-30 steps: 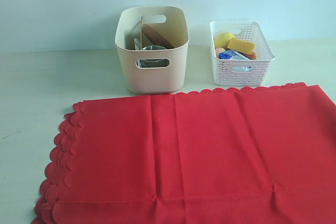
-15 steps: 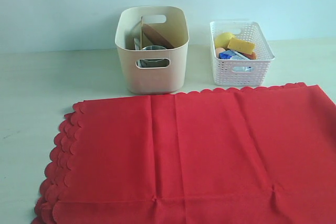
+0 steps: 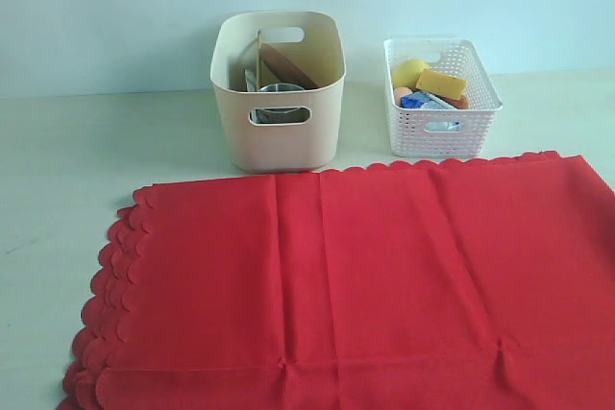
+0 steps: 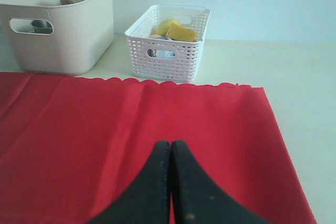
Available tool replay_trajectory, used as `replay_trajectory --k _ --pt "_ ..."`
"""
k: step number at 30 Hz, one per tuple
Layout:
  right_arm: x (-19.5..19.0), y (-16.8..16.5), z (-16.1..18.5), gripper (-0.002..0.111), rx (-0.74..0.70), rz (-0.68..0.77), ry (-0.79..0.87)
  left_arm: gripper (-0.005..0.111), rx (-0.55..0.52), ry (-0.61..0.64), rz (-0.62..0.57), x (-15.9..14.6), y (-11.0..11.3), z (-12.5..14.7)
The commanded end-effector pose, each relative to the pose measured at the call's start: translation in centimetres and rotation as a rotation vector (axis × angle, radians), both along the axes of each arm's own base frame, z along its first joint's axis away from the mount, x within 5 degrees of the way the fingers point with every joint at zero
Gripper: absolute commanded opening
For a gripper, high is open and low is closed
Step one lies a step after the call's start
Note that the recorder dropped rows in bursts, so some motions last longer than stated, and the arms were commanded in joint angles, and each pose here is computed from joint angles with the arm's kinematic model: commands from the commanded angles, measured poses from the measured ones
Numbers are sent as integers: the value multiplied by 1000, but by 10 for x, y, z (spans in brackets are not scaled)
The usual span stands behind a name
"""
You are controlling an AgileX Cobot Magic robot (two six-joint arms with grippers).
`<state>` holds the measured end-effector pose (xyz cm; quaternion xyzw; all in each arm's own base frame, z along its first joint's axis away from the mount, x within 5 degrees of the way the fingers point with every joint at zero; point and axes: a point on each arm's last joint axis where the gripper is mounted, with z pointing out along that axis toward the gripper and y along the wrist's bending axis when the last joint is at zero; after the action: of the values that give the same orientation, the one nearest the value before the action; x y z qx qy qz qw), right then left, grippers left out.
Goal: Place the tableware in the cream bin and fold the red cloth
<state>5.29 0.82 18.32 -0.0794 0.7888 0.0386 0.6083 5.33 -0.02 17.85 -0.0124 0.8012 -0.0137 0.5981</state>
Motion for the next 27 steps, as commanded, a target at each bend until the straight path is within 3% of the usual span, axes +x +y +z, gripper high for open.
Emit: replay_trajectory --k 1,7,12,21,27 --pt "0 0 -1 0 -6 -4 -2 0 -6 -24 -16 0 -1 3" --pt "0 0 -1 0 -6 -4 -2 0 -6 -15 -56 0 -3 2" --pt "0 0 -1 0 -6 -4 -2 0 -7 -39 -56 3 -3 34" --pt "0 0 -1 0 1 -3 -1 0 -8 -51 -102 34 -10 118" --pt "0 0 -1 0 1 -3 -1 0 -9 -53 -102 40 -10 129"
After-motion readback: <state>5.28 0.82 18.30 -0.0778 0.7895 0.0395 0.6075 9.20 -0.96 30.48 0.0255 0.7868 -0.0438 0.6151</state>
